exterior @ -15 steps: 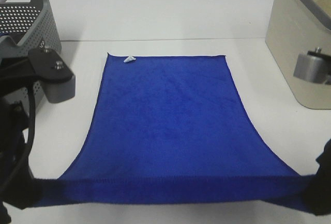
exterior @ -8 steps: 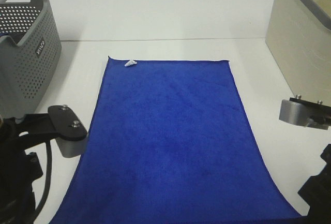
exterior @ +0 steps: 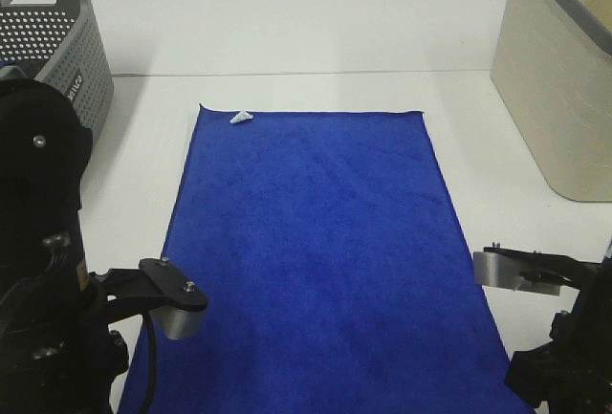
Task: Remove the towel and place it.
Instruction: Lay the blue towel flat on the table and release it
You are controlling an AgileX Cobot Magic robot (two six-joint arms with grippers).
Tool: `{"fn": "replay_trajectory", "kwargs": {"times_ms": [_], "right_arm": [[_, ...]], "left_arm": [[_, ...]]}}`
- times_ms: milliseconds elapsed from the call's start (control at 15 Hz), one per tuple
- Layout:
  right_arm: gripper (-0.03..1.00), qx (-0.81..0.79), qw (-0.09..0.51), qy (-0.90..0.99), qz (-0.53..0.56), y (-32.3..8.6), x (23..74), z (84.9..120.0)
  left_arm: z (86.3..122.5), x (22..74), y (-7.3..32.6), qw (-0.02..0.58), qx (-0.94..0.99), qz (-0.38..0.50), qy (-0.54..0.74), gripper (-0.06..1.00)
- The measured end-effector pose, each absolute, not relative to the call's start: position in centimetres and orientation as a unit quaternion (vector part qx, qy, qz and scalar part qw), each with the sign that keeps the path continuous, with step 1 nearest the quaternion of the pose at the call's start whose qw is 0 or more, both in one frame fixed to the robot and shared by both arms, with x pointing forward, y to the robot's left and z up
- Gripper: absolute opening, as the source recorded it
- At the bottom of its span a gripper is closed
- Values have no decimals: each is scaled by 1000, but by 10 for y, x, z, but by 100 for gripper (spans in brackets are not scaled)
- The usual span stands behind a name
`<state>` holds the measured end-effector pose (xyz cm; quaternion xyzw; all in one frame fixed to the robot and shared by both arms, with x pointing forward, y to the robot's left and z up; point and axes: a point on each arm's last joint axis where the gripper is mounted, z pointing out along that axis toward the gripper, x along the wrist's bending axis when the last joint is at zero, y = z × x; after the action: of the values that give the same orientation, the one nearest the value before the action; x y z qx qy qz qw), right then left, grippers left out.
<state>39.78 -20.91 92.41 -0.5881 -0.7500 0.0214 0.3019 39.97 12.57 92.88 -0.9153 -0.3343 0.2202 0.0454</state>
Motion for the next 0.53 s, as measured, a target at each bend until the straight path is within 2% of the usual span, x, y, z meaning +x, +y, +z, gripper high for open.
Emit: {"fn": "replay_trajectory", "kwargs": {"times_ms": [267,533], "right_arm": [[2,-593,317,-738,52,-209,401,906],[2,-591,306,-745,37,-208,406,900]], "left_arm": [[914,400,122,61,-908,245,-334,0],[896,404,120,77,-903,250,-341,0]]}}
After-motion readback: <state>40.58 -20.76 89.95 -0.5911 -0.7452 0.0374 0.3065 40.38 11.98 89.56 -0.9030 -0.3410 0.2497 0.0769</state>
